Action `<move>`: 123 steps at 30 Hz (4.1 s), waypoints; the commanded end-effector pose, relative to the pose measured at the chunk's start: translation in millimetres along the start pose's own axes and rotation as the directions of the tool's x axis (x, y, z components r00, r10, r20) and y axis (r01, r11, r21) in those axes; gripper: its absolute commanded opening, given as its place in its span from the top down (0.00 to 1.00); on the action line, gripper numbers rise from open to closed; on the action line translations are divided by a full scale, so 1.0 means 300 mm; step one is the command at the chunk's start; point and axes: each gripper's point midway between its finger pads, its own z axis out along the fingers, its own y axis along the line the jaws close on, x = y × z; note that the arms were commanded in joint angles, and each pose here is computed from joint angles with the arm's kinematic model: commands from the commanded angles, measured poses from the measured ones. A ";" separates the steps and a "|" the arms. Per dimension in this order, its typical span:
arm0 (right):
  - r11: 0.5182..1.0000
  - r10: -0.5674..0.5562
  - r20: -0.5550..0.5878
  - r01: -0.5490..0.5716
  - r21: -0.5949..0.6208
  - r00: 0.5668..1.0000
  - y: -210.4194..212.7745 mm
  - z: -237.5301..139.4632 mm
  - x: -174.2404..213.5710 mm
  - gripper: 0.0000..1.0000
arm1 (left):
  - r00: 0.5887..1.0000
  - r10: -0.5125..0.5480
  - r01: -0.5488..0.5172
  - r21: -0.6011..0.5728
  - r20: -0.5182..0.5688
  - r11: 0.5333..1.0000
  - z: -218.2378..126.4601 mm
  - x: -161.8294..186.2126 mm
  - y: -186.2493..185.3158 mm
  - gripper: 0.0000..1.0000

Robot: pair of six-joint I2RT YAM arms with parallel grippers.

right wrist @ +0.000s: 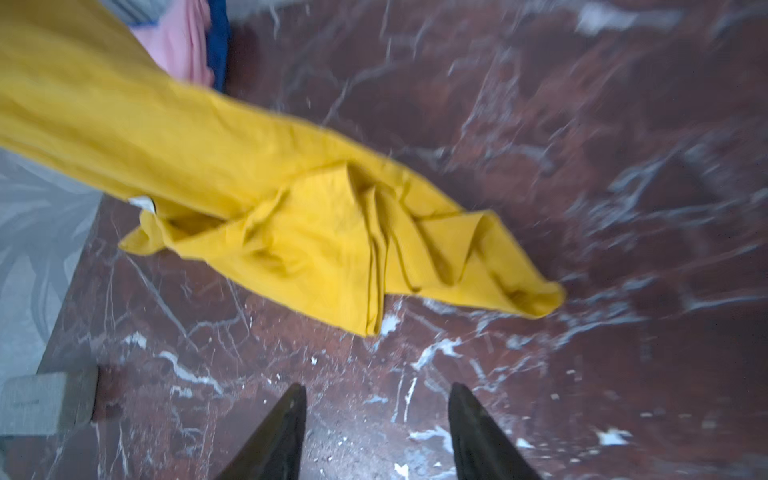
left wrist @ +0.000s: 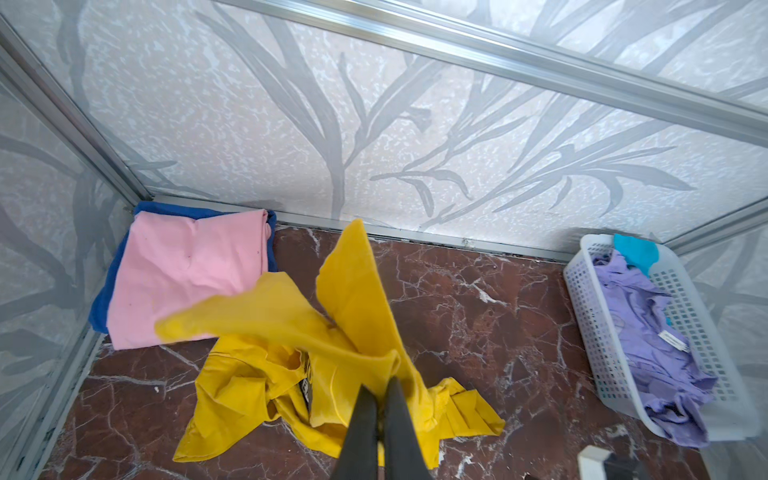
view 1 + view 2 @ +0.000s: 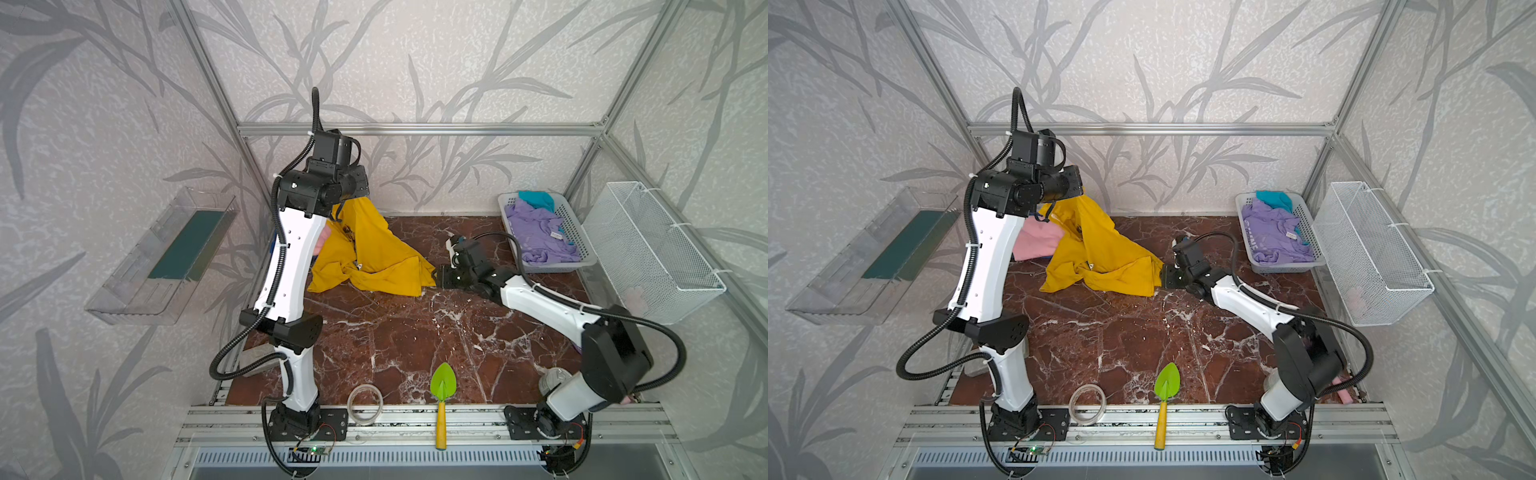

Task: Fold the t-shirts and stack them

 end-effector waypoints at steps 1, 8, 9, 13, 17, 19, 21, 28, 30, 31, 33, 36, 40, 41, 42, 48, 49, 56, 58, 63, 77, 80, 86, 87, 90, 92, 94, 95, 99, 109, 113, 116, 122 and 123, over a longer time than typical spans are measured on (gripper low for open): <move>0.985 -0.174 0.070 0.173 0.027 0.982 0.046 -0.077 -0.107 0.38 | 0.993 -0.045 0.032 0.127 0.106 0.991 -0.231 -0.083 -0.041 1.00; 0.875 -0.405 0.029 0.396 -0.277 0.914 0.264 0.022 -0.095 0.30 | 0.981 -0.065 0.037 0.150 0.183 0.988 -0.416 -0.103 -0.012 1.00; 0.864 -0.414 0.027 0.403 -0.303 0.910 0.281 0.042 -0.088 0.29 | 0.978 -0.065 0.036 0.144 0.198 0.989 -0.442 -0.104 -0.002 1.00; 0.814 -0.426 0.004 0.386 -0.434 0.905 0.377 0.095 -0.015 0.29 | 0.967 -0.069 0.042 0.114 0.243 0.993 -0.517 -0.112 0.037 1.00; 0.785 -0.438 0.017 0.391 -0.480 0.899 0.443 0.118 0.048 0.39 | 0.963 -0.071 0.045 0.105 0.261 0.994 -0.551 -0.114 0.051 1.00; 0.797 -0.412 0.004 0.362 -0.483 0.911 0.440 0.140 0.050 0.71 | 0.962 -0.068 0.044 0.096 0.264 0.994 -0.549 -0.115 0.055 1.00; 0.823 -0.391 0.005 0.351 -0.447 0.920 0.414 0.150 0.026 0.96 | 0.961 -0.057 0.038 0.072 0.271 0.997 -0.543 -0.121 0.066 1.00; 0.913 -0.309 0.188 0.346 -0.218 0.933 0.231 -0.068 -0.319 1.00 | 0.950 -0.016 0.030 -0.040 0.311 0.999 -0.525 -0.151 0.128 1.00; 0.927 -0.321 0.270 0.359 -0.104 0.908 0.178 -0.189 -0.441 1.00 | 0.945 -0.012 0.036 -0.067 0.327 0.997 -0.527 -0.165 0.146 1.00; 0.934 -0.329 0.316 0.356 -0.028 0.890 0.145 -0.262 -0.506 1.00 | 0.942 -0.010 0.039 -0.081 0.336 0.996 -0.531 -0.172 0.157 1.00; 0.942 -0.334 0.401 0.320 0.104 0.853 0.088 -0.408 -0.611 1.00 | 0.931 -0.004 0.047 -0.108 0.364 0.993 -0.551 -0.189 0.178 1.00; 0.942 -0.333 0.529 0.244 0.232 0.781 0.041 -0.640 -0.721 1.00 | 0.907 0.013 0.047 -0.130 0.420 0.990 -0.593 -0.222 0.195 1.00; 0.943 -0.331 0.665 0.203 0.264 0.670 0.058 -0.910 -0.770 1.00 | 0.869 0.015 0.046 -0.111 0.494 0.993 -0.669 -0.252 0.197 1.00; 0.945 -0.326 0.694 0.194 0.264 0.643 0.062 -0.972 -0.772 1.00 | 0.862 0.012 0.049 -0.108 0.507 0.993 -0.686 -0.255 0.200 1.00; 0.948 -0.315 0.718 0.177 0.264 0.620 0.060 -1.027 -0.771 1.00 | 0.855 0.012 0.051 -0.106 0.518 0.993 -0.705 -0.258 0.202 1.00; 0.969 -0.246 0.838 0.117 0.217 0.487 0.067 -1.309 -0.748 1.00 | 0.791 -0.019 0.058 -0.043 0.612 0.997 -0.870 -0.273 0.205 1.00; 0.973 -0.233 0.852 0.112 0.204 0.470 0.070 -1.346 -0.743 1.00 | 0.774 -0.029 0.060 -0.028 0.633 0.998 -0.905 -0.275 0.207 1.00; 0.982 -0.178 0.887 0.135 0.132 0.425 0.105 -1.468 -0.723 1.00 | 0.689 -0.058 0.066 0.018 0.722 0.998 -1.092 -0.283 0.227 1.00; 0.981 -0.182 0.876 0.140 0.132 0.447 0.106 -1.438 -0.725 1.00 | 0.672 -0.054 0.067 0.013 0.738 0.998 -1.109 -0.294 0.231 1.00; 0.976 -0.216 0.812 0.099 0.194 0.542 0.047 -1.247 -0.717 1.00 | 0.734 -0.002 0.080 -0.084 0.679 0.993 -0.919 -0.296 0.240 1.00; 0.906 -0.197 0.366 0.027 0.422 0.909 -0.386 -0.167 -0.556 1.00 | 0.984 0.105 -0.066 -0.254 0.145 0.965 0.475 0.040 0.220 1.00; 0.903 -0.209 0.244 0.091 0.420 0.947 -0.422 0.055 -0.528 1.00 | 0.995 0.098 -0.087 -0.254 0.029 0.963 0.711 0.140 0.239 1.00; 0.895 -0.196 0.119 0.128 0.428 0.973 -0.481 0.335 -0.518 0.71 | 0.996 0.051 -0.068 -0.243 -0.076 0.968 0.989 0.246 0.272 0.10; 0.894 -0.197 0.113 0.131 0.429 0.974 -0.480 0.352 -0.528 0.57 | 0.997 0.037 -0.053 -0.235 -0.072 0.971 0.992 0.241 0.274 0.01; 0.887 -0.213 0.116 0.142 0.439 0.970 -0.474 0.360 -0.573 0.38 | 0.998 0.021 -0.032 -0.227 -0.052 0.973 0.964 0.205 0.279 0.01; 0.881 -0.230 0.135 0.147 0.450 0.964 -0.462 0.328 -0.611 0.35 | 0.999 0.027 -0.034 -0.212 -0.032 0.977 0.921 0.177 0.267 0.01; 0.870 -0.250 0.149 0.154 0.468 0.957 -0.446 0.283 -0.634 0.34 | 1.000 0.021 -0.023 -0.211 -0.012 0.977 0.861 0.160 0.267 0.01; 0.864 -0.261 0.151 0.161 0.476 0.953 -0.437 0.259 -0.636 0.34 | 1.000 0.014 -0.015 -0.217 -0.010 0.976 0.823 0.157 0.271 0.01; 0.857 -0.294 0.138 0.198 0.475 0.946 -0.377 0.169 -0.574 0.35 | 0.996 -0.038 0.018 -0.225 -0.084 0.974 0.724 0.239 0.285 0.07; 0.902 -0.204 -0.113 0.232 0.364 0.972 -0.310 0.094 -0.044 0.42 | 0.946 -0.157 0.082 -0.258 -0.283 0.963 0.643 0.690 0.359 0.37; 0.910 -0.176 -0.205 0.238 0.338 0.963 -0.313 0.066 0.110 0.42 | 0.913 -0.174 0.079 -0.260 -0.368 0.962 0.647 0.816 0.361 0.28; 0.911 -0.137 -0.256 0.223 0.346 0.957 -0.338 0.046 0.185 0.42 | 0.894 -0.183 0.073 -0.272 -0.408 0.959 0.659 0.888 0.374 0.29; 0.907 -0.107 -0.314 0.222 0.359 0.943 -0.375 0.037 0.275 0.42 | 0.875 -0.217 0.069 -0.333 -0.432 0.940 0.652 0.996 0.432 0.47; 0.904 -0.100 -0.329 0.224 0.365 0.939 -0.383 0.035 0.287 0.42 | 0.872 -0.222 0.069 -0.340 -0.437 0.938 0.646 1.012 0.440 0.49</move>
